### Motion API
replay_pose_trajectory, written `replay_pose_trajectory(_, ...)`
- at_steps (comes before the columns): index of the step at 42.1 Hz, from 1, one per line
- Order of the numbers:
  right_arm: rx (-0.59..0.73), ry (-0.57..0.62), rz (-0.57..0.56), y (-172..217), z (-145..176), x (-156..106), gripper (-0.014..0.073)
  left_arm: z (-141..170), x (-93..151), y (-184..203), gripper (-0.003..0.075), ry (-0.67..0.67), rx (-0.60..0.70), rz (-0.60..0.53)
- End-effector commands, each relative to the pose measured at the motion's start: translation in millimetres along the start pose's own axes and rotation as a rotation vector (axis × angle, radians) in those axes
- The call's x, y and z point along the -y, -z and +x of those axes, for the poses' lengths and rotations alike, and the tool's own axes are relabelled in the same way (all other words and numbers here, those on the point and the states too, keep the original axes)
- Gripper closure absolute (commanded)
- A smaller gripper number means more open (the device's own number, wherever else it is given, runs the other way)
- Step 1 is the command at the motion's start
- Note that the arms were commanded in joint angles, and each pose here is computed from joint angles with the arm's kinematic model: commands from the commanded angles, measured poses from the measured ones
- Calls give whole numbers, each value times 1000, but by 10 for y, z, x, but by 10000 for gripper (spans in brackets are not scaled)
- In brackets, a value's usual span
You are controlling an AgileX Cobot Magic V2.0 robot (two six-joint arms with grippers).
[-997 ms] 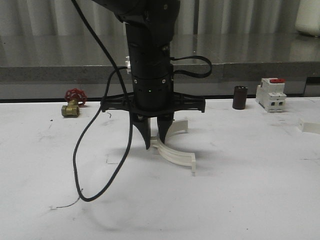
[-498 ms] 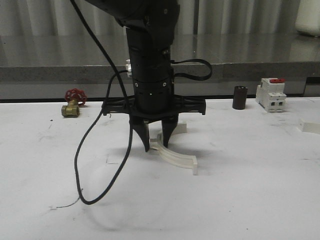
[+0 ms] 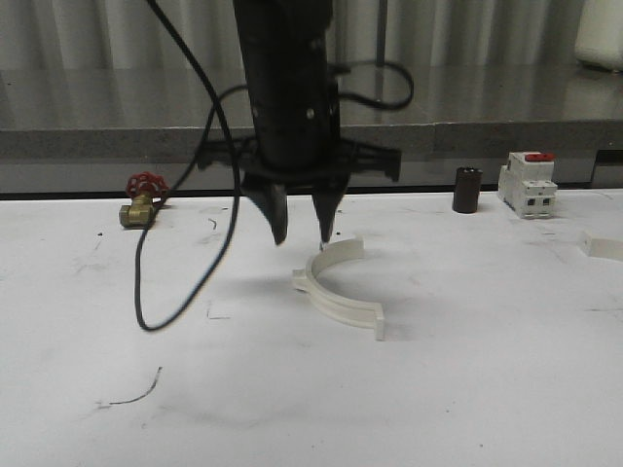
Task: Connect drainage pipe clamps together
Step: 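Raise the left gripper away from the placed clamp half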
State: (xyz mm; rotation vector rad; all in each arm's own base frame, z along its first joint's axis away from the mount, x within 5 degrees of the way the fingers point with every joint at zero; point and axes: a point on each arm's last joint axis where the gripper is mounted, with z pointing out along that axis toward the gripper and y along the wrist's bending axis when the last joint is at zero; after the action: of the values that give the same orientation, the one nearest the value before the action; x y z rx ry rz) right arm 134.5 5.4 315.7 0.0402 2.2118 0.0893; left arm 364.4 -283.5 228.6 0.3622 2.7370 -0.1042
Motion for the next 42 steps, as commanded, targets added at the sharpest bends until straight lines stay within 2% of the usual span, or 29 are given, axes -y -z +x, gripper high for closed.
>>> replay_pose_trajectory(1, 85, 9, -8, 47, -132, -15, 86, -144, -127, 923, 416, -154, 193, 42)
replay_pose_trajectory(7, 85, 9, -8, 47, -132, -15, 86, -91, -351, 1540, 416, -294, 287, 38)
replay_pose_trajectory(13, 85, 9, -8, 47, -132, -15, 86, 60, -621, 2073, 418, -311, 373, 103)
replay_pose_trajectory(19, 85, 9, -8, 47, -132, -15, 86, 334, -852, 2412, 418, -318, 457, 131)
replay_pose_trajectory(28, 85, 9, -8, 47, -132, -15, 86, 914, -1035, 2628, 418, -316, 540, 129)
replay_pose_trajectory(42, 86, 9, -8, 47, -133, -15, 86, 1941, -1296, 2460, 418, -315, 572, 133)
